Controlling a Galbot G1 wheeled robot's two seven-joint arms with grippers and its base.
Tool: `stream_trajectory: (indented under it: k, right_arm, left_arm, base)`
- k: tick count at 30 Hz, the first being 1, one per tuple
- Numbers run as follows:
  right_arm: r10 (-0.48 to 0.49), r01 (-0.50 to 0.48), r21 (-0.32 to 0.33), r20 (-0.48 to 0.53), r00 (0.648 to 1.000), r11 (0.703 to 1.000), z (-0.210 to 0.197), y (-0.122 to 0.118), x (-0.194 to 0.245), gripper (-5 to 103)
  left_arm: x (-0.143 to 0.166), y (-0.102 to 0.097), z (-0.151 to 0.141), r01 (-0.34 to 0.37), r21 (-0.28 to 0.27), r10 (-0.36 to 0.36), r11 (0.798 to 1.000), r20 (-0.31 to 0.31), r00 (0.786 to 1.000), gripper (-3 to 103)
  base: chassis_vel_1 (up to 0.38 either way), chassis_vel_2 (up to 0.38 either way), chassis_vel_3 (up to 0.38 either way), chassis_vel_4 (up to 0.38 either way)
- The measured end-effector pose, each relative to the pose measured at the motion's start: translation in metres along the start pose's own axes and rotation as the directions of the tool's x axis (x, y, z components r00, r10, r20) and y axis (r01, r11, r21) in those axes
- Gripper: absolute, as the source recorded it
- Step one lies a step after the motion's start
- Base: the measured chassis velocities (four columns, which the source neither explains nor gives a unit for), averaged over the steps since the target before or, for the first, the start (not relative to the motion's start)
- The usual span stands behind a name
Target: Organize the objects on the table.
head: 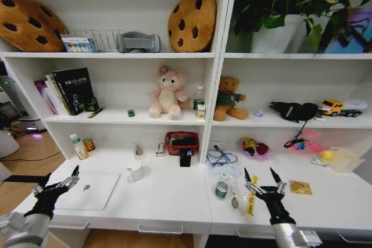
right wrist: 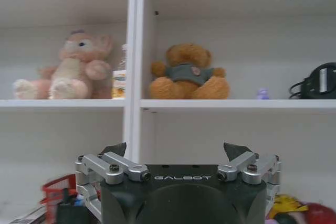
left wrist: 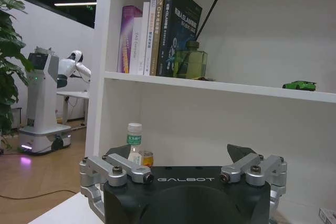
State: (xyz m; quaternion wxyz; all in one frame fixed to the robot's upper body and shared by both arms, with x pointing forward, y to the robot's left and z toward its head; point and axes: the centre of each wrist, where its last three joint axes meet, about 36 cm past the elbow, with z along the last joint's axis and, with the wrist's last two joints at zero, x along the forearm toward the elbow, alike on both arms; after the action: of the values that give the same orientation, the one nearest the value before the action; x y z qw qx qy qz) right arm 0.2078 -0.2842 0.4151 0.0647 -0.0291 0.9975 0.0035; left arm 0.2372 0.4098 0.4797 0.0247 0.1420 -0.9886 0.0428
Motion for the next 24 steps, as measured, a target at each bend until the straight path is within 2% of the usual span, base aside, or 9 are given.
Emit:
stream_trajectory:
  k: [4,8,16,21,22,23,24]
  right_arm:
    - [-0.036,0.036,-0.004,-0.043,0.998,0.999,0.002,0.017,0.002,100]
    - [-0.041,0.042,0.017,-0.073,0.996,0.999,0.008,0.022,-0.003,100]
    - [-0.01,0.014,0.035,-0.119,0.993,0.999,0.023,0.011,-0.026,100]
    - [-0.015,0.016,0.003,-0.149,0.989,1.0,0.032,0.006,-0.037,100]
    - [-0.018,0.018,0.0,-0.153,0.988,1.0,0.033,0.006,-0.038,95]
    - [-0.018,0.018,0.0,-0.153,0.988,1.0,0.033,0.006,-0.038,95]
    - [-0.021,0.021,-0.004,-0.158,0.987,1.0,0.038,0.005,-0.041,85]
  left_arm:
    - [0.0,0.0,0.0,0.0,0.0,0.0,1.0,0.0,1.0,100]
    - [0.0,0.0,0.0,0.0,0.0,0.0,1.0,0.0,1.0,100]
    - [0.0,0.0,0.0,0.0,0.0,0.0,1.0,0.0,1.0,100]
    - [0.0,0.0,0.0,0.0,0.0,0.0,1.0,0.0,1.0,100]
    - [0.0,0.0,0.0,0.0,0.0,0.0,1.0,0.0,1.0,100]
    - [0.0,0.0,0.0,0.0,0.0,0.0,1.0,0.0,1.0,100]
    - [0.0,0.0,0.0,0.0,0.0,0.0,1.0,0.0,1.0,100]
  base:
    - [0.067,0.033,-0.078,-0.042]
    - [0.039,0.034,-0.038,-0.042]
    - [0.0,0.0,0.0,0.0]
    - [0.0,0.0,0.0,0.0]
    - [0.0,0.0,0.0,0.0]
    - [0.0,0.0,0.0,0.0]
    - [0.0,0.0,0.0,0.0]
